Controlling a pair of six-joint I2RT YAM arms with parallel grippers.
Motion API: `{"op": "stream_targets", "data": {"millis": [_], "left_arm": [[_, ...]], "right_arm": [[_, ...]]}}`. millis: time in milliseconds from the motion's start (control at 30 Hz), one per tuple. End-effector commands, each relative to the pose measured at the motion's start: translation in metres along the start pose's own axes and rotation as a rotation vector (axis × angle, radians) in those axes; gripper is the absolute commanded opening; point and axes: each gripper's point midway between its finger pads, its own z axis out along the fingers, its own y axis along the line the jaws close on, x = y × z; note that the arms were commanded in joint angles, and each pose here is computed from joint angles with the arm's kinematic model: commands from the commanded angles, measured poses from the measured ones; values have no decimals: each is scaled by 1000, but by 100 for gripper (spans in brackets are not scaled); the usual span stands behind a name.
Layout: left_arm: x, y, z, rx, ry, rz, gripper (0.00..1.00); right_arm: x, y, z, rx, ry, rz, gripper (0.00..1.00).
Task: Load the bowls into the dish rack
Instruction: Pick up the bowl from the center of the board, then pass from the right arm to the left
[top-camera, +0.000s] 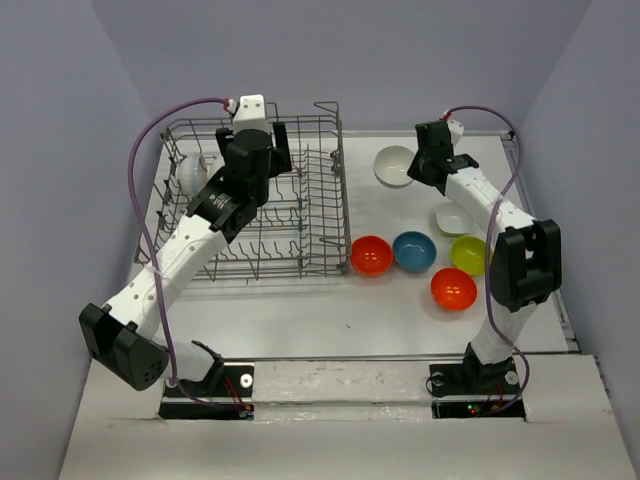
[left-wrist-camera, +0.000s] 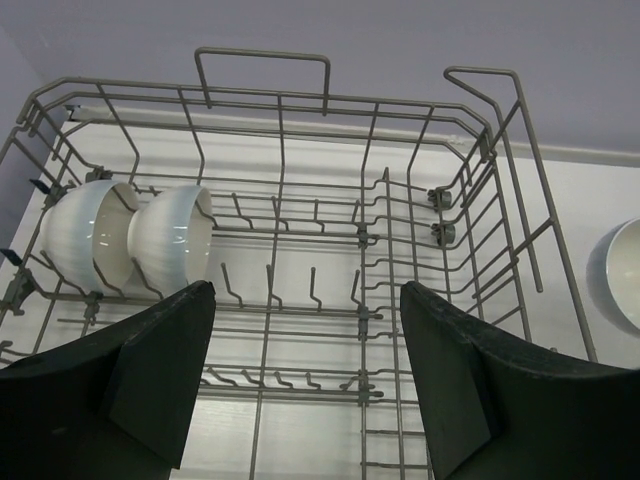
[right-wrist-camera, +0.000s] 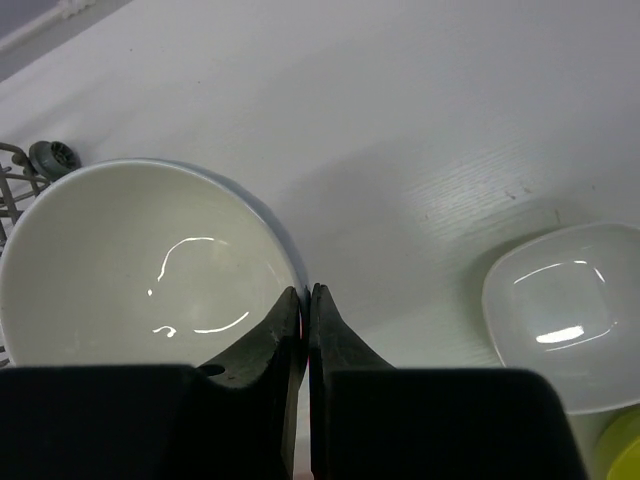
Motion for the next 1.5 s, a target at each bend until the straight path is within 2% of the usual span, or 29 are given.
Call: {"op": "stream_targets", "data": {"millis": [0,167,333,533,667,900,1200,1467], "left_arm": [[-27,-19,-3,68,-50,-63,84],[-34,-37,2,110,-47,-70,84],[-38,-58,7,136,-38,-74,83],[-47,-78,8,192,-34,-120,83],[-52,-103,0,274,-25,-157,83],[-67,-156,-39,522,-23,-250,82],[-70,-196,-67,622,-6,-270,82],[-56,-223,-58,556,34,-231,82]], "right_arm": [[-46,1,-34,-30,-133,48,1],[-75,3,-72,-80,-202,79,1],[-108,9,-131,-194,-284,124,1],[-123,21,-185,-352,-309,152,1],[-122,22,-194,-379,-308,146,1],[-109,23,-198,-409,-290,120,1],[-102,19,-194,-403,-284,110,1],[-104,25,-204,-434,-292,103,1]]}}
